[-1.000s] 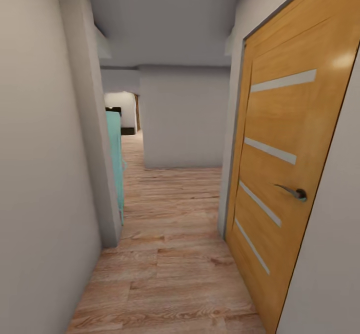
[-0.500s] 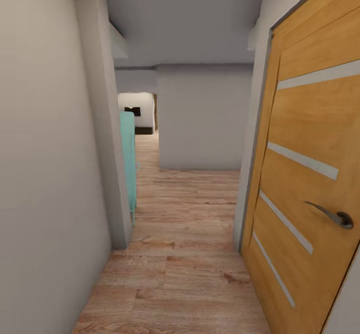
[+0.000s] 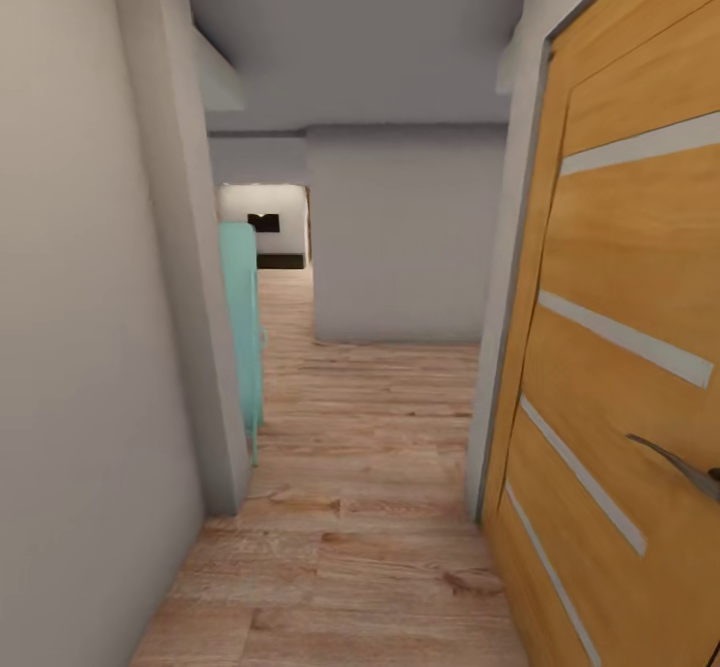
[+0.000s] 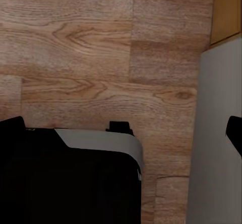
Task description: Move the two storage containers from the living room to the garage. In the garage, place one container on the floor and stack the other container on top of it (either order is fine).
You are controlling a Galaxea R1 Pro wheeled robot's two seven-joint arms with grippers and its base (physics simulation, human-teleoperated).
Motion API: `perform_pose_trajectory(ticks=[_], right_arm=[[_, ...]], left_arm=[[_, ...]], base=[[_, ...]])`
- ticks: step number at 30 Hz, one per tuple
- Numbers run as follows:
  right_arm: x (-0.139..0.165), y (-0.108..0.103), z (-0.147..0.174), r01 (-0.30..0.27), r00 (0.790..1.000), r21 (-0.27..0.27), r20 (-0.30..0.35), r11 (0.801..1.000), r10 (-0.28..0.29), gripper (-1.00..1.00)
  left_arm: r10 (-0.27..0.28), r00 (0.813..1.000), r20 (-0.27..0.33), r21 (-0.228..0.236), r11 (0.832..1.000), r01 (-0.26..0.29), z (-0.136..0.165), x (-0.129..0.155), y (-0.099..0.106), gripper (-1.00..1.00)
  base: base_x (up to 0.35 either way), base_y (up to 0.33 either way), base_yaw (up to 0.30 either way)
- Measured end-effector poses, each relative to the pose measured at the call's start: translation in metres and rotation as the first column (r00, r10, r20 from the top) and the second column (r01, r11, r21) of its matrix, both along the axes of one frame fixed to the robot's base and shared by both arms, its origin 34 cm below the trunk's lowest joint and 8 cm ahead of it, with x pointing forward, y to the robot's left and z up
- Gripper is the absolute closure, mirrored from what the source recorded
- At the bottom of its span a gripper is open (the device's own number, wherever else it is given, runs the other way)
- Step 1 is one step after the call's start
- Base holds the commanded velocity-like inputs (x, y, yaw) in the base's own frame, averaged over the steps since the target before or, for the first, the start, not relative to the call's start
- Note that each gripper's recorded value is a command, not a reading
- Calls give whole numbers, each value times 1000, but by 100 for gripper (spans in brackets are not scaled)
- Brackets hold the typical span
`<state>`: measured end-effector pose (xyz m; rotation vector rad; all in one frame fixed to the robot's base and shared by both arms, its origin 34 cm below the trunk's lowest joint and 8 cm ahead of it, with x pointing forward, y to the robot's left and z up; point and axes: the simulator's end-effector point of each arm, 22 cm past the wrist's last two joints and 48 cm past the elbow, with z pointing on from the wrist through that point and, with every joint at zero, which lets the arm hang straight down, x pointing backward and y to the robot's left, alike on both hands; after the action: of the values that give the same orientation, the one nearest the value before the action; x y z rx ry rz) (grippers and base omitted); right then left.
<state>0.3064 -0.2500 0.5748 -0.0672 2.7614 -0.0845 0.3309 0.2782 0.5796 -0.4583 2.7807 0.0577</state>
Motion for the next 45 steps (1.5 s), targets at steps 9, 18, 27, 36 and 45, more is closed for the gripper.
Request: perform_pose_trajectory(ticks=[9,18,27,36,45], right_arm=[[0,0,0,0,1000,0,0,1000,0,-100],[0,0,0,0,1000,0,0,1000,0,-100],[0,0,0,0,1000,0,0,1000,0,-100],[0,0,0,0,1000,0,0,1000,0,-100],[0,0,0,0,1000,0,0,1000,0,-100]], left_arm=[[2,1000,-2,0,1000,-2,0,-1,1,-100],[0,1000,-2,0,1000,0,0,-1,0,-100],[0,1000,-2,0,1000,0,0,0,0,-100],[0,1000,-1,0,1000,0,0,0,0,-100],[-1,1000,0,0,1000,1,0,0,0,-100]], base=[[319,-16,0],[323,-1,0],[323,0,0],[323,0,0],[323,0,0]])
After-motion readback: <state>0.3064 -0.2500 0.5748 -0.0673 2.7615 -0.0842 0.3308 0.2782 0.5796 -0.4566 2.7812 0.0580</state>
